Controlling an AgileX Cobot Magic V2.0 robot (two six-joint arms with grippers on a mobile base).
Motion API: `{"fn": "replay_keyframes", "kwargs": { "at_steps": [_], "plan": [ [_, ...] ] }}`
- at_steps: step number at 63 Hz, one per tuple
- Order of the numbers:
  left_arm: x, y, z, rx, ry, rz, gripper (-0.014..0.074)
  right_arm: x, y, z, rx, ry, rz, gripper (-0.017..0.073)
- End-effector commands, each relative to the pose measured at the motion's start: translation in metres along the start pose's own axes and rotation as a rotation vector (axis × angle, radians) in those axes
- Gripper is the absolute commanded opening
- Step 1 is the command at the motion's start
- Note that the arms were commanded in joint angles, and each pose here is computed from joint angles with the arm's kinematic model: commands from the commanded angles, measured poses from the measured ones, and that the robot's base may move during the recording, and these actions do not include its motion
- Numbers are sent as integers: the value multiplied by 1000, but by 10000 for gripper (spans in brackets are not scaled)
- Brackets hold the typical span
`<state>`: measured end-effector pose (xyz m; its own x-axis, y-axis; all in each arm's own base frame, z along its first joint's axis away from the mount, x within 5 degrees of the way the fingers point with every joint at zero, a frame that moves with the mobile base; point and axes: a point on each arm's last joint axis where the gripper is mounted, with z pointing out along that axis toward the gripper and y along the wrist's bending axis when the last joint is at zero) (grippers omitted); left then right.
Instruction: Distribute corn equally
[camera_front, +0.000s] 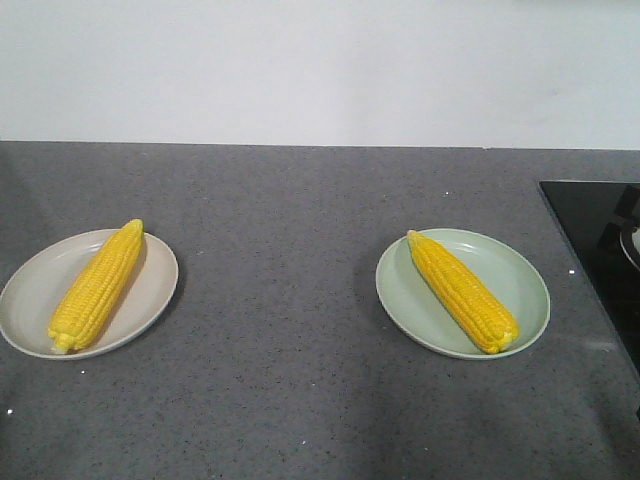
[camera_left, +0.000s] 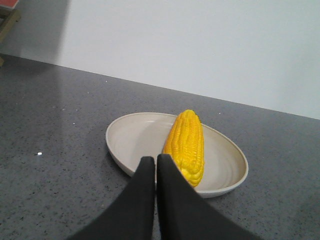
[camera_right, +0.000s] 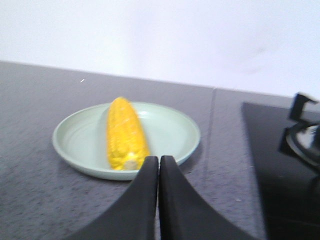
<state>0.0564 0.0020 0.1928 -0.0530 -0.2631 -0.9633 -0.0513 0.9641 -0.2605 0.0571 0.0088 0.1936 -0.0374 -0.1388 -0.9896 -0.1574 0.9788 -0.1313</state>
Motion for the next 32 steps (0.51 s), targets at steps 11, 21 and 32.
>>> {"fn": "replay_keyframes", "kwargs": {
  "at_steps": [11, 21, 32],
  "plan": [
    [-14, -4, -3, 27, -102, -6, -6, 2, -4, -1, 77, -44, 2, -6],
    [-14, -4, -3, 27, -102, -6, -6, 2, -5, -1, 101, -42, 10, -6],
    [-14, -4, -3, 27, -102, -6, -6, 1, -6, -1, 118, -47, 29, -6]
  ]
}}
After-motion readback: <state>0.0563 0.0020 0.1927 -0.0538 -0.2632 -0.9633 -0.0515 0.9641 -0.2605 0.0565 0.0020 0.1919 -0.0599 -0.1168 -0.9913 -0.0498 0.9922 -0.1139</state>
